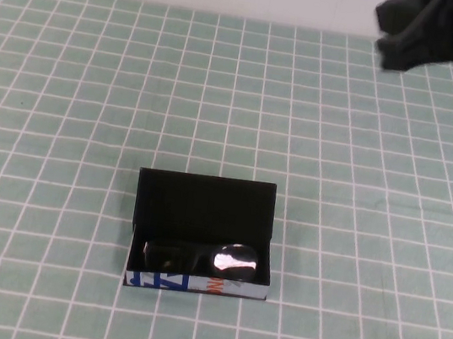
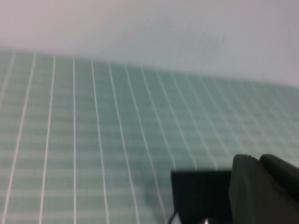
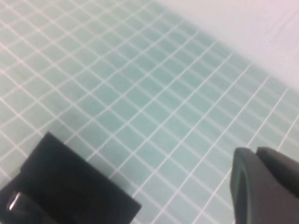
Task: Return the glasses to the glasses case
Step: Close the glasses case
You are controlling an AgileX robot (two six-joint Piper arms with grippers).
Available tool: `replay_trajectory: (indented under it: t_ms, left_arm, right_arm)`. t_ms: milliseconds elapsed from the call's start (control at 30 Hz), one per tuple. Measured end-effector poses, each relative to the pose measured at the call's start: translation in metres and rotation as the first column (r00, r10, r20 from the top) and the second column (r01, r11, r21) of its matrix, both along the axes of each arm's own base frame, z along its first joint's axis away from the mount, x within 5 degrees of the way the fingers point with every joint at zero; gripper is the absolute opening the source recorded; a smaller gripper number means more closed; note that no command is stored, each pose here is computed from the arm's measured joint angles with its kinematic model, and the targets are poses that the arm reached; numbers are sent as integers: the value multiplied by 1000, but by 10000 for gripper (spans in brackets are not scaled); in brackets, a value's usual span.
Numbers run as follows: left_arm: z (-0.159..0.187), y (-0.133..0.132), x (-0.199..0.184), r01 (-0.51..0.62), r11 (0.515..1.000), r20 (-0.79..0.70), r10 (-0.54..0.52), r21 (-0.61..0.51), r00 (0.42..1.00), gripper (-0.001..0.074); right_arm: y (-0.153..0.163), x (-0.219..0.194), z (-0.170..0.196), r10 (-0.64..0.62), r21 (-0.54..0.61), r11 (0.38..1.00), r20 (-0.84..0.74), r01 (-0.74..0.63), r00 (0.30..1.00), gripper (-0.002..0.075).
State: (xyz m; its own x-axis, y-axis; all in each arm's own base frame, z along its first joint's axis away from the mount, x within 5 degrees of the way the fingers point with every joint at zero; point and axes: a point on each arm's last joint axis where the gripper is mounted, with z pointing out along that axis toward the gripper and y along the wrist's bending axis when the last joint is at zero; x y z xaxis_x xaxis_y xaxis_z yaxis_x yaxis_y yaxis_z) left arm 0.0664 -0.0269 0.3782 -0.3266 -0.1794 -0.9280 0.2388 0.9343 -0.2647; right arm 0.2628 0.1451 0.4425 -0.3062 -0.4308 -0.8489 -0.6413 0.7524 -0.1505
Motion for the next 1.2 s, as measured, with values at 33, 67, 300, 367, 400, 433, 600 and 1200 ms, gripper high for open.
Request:
replay_trajectory:
  t_ms: [33, 67, 300, 367, 400, 433, 600, 1200]
  left_arm:
    - [-8, -1, 6, 9, 1000, -40, -9, 4, 999, -2]
    - [-16, -2, 13, 21, 1000, -87, -20, 15, 996, -2]
    - [-70, -23, 52, 265, 964, -285, -252, 8, 925, -2]
    - [-84, -30, 60, 318, 946, -289, -323, -65, 901, -2]
    - [-91, -32, 63, 329, 940, -290, -340, -87, 895, -2]
    - [-101, -34, 67, 337, 936, -294, -353, -106, 888, -2]
    - [-143, -34, 75, 311, 942, -331, -336, -128, 882, -2]
    - [-180, -123, 123, 639, 763, -466, -534, 95, 706, -2]
  right_arm:
    - [2, 4, -6, 0, -9, 1000, -18, 0, 1000, -11]
    - [3, 8, -11, -1, -15, 1000, -35, 0, 999, -11]
    - [19, 34, -46, 3, -13, 1000, -158, -5, 987, -11]
    - [22, 43, -57, 2, 17, 1000, -211, 2, 977, -11]
    - [23, 47, -62, 3, 27, 1000, -230, 3, 973, -11]
    - [24, 52, -68, 7, 37, 999, -252, 2, 968, -11]
    - [22, 77, -96, 0, 76, 997, -343, 28, 939, -11]
    - [18, 114, -140, 90, 245, 969, -435, 22, 896, -11]
